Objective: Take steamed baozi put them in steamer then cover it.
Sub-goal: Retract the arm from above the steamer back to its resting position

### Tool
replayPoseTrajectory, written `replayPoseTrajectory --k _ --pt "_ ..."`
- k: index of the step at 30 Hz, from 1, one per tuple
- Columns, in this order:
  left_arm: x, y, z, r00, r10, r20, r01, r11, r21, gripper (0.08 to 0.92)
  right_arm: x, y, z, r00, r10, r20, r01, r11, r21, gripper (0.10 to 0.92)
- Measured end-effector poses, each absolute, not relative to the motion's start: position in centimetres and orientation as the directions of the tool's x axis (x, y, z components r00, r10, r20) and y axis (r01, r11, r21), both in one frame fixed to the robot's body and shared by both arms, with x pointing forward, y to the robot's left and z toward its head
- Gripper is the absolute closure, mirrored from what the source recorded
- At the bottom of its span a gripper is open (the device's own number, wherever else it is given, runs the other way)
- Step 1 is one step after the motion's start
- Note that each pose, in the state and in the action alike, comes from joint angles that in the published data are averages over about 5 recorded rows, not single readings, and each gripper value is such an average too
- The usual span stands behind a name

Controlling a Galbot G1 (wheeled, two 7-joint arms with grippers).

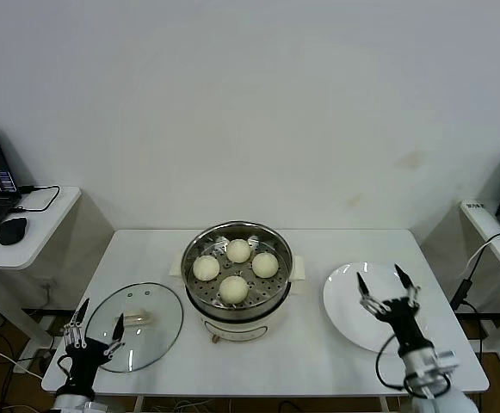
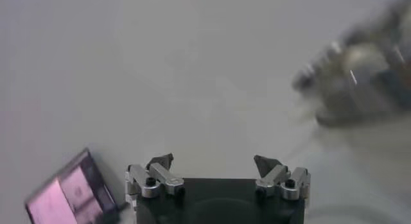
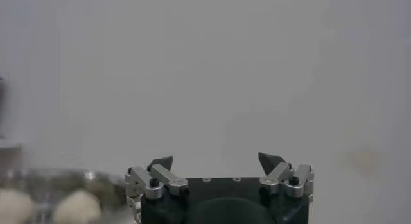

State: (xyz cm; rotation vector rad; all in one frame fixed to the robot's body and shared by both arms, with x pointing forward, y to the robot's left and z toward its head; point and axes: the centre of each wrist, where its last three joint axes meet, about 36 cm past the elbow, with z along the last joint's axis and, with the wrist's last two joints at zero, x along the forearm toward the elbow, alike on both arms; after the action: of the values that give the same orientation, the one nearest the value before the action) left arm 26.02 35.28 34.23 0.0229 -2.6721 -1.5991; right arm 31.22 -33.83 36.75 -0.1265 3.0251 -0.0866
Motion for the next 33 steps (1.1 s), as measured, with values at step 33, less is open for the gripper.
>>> replayPoseTrajectory --k 33 --pt "33.8 39.4 28.5 -0.982 0.078 0.175 0.165 -0.122 0.979 0.177 23.6 -35.1 31.9 -0.986 0.160 0.038 0.156 0.984 -0.085 0.200"
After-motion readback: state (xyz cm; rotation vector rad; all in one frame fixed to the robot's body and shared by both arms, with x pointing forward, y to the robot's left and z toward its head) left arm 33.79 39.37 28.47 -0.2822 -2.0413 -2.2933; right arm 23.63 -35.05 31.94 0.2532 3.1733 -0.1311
